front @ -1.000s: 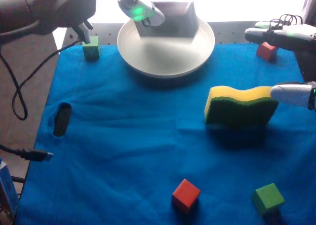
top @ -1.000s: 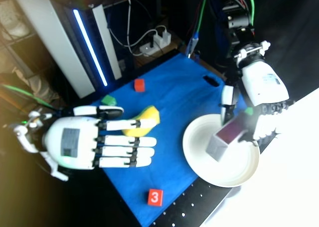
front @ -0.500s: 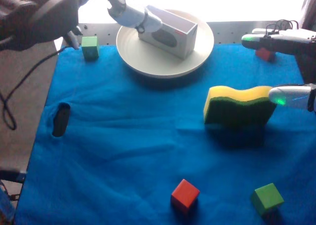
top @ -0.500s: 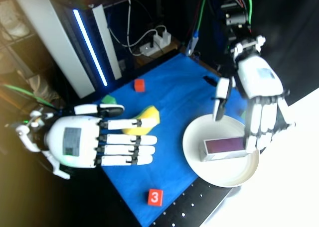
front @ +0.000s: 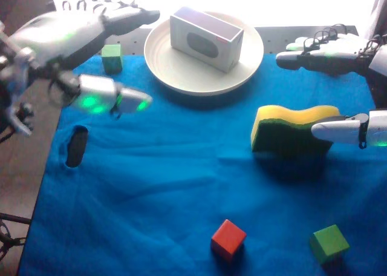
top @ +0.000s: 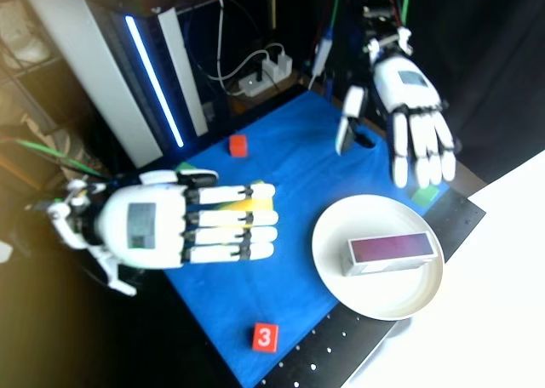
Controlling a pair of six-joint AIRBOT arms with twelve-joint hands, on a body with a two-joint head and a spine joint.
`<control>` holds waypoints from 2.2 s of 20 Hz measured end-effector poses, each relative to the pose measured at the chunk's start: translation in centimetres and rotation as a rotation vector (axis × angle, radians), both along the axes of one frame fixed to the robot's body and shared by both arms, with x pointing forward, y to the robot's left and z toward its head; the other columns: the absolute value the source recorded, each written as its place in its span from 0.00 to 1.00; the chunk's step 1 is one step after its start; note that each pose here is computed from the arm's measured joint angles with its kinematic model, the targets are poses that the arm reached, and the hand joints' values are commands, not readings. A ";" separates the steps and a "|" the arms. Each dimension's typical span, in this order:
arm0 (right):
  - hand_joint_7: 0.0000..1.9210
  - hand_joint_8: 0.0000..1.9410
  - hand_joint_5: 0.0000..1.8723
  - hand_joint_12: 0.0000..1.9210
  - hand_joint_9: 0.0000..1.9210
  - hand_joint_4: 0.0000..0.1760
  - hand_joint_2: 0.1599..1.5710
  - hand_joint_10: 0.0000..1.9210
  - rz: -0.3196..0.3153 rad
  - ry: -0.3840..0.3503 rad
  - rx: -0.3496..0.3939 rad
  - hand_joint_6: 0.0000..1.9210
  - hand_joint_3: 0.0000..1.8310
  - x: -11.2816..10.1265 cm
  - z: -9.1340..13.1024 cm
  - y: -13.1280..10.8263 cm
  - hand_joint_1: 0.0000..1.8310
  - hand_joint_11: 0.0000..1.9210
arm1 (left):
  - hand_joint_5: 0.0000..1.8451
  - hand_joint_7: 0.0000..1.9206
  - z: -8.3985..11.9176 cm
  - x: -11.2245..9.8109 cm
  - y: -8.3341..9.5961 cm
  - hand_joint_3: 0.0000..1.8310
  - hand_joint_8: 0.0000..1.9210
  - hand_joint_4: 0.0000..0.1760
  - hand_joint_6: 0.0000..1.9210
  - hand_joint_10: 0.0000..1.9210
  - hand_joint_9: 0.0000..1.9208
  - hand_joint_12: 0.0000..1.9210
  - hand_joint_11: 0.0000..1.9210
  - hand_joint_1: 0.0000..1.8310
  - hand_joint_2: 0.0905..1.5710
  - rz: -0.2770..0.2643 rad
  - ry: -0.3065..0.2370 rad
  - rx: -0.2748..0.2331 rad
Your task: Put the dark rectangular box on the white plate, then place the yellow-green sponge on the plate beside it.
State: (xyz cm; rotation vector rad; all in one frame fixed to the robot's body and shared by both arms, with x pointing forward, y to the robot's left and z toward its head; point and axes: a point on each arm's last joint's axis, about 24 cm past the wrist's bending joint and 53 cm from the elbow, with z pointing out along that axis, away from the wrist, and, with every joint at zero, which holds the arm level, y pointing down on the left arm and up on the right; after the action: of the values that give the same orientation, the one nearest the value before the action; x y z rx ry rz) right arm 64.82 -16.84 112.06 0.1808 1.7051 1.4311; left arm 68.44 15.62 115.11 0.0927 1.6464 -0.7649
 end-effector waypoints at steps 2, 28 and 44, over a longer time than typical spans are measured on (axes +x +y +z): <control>0.11 0.00 0.16 0.27 0.08 0.08 0.62 0.00 0.002 0.015 -0.026 0.00 0.00 0.0 -0.7 0.1 0.42 0.00 | 0.02 0.00 -0.2 -1.7 0.4 0.00 0.00 0.92 0.00 0.00 0.00 0.00 0.00 0.44 0.55 -0.008 -0.002 -0.007; 0.38 1.00 0.30 1.00 0.48 0.33 0.68 1.00 0.010 -0.108 -0.045 0.94 0.00 5.0 3.6 4.4 0.66 0.56 | 0.01 0.00 0.3 -7.9 2.3 0.00 0.00 0.92 0.00 0.00 0.00 0.00 0.00 0.41 0.60 0.018 -0.009 -0.160; 0.38 0.90 0.36 1.00 0.43 0.00 0.68 0.98 -0.173 -0.062 0.173 0.85 0.00 12.7 4.7 7.7 0.63 0.49 | 0.01 0.02 0.9 -7.8 2.7 0.00 0.00 1.00 0.00 0.00 0.00 0.00 0.00 0.39 0.58 0.033 -0.024 -0.181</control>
State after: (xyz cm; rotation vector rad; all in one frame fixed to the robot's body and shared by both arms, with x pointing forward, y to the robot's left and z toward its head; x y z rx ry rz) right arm 77.49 -9.10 116.80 0.3664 1.4782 1.4382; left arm 60.68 18.36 115.98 -0.0526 1.5450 -0.8806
